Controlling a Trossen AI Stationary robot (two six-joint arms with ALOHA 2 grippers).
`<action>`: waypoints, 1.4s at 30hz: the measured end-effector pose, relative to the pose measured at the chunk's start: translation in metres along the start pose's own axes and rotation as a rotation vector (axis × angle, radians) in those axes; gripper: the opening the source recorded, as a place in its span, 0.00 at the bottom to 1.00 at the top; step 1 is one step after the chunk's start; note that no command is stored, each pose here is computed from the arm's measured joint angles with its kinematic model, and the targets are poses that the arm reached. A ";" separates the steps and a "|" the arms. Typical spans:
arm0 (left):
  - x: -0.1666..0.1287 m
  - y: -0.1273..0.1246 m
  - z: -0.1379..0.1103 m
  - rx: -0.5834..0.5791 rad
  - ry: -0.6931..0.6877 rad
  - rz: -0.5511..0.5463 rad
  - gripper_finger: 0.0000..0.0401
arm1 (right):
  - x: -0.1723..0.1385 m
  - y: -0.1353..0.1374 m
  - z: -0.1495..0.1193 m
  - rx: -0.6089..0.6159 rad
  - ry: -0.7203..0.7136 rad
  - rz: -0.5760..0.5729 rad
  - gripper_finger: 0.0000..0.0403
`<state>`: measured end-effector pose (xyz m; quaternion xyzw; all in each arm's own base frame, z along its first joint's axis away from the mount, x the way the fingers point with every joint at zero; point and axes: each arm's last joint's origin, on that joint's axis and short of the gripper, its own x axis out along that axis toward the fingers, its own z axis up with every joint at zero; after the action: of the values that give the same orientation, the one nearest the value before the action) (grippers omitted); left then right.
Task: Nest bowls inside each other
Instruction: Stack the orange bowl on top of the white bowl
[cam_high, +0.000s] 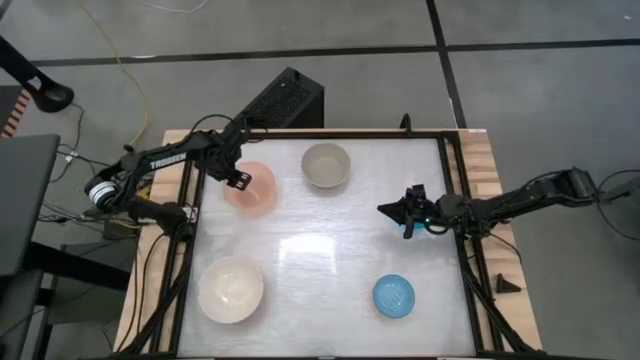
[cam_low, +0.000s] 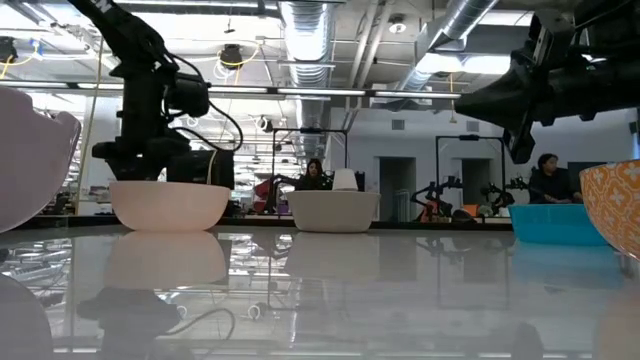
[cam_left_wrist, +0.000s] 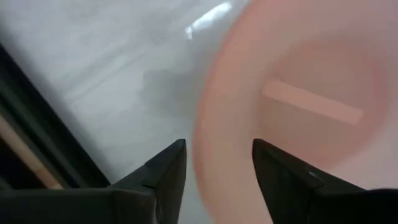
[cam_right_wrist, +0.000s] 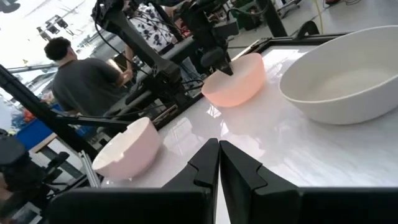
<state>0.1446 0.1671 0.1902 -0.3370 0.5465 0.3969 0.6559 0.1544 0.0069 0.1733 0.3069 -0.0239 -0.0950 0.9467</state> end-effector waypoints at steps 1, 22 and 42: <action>0.001 0.000 0.000 0.002 0.008 -0.005 0.38 | 0.000 0.000 0.000 -0.001 0.002 -0.002 0.12; -0.119 -0.023 -0.069 0.207 -0.114 -0.656 0.00 | 0.003 -0.002 -0.002 -0.006 0.003 -0.019 0.12; -0.123 -0.115 -0.183 0.639 0.143 -0.505 0.00 | 0.005 -0.009 0.004 -0.002 -0.036 -0.060 0.12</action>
<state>0.1541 -0.0646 0.2801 -0.2667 0.5865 0.0092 0.7647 0.1573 -0.0029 0.1711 0.3049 -0.0315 -0.1289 0.9431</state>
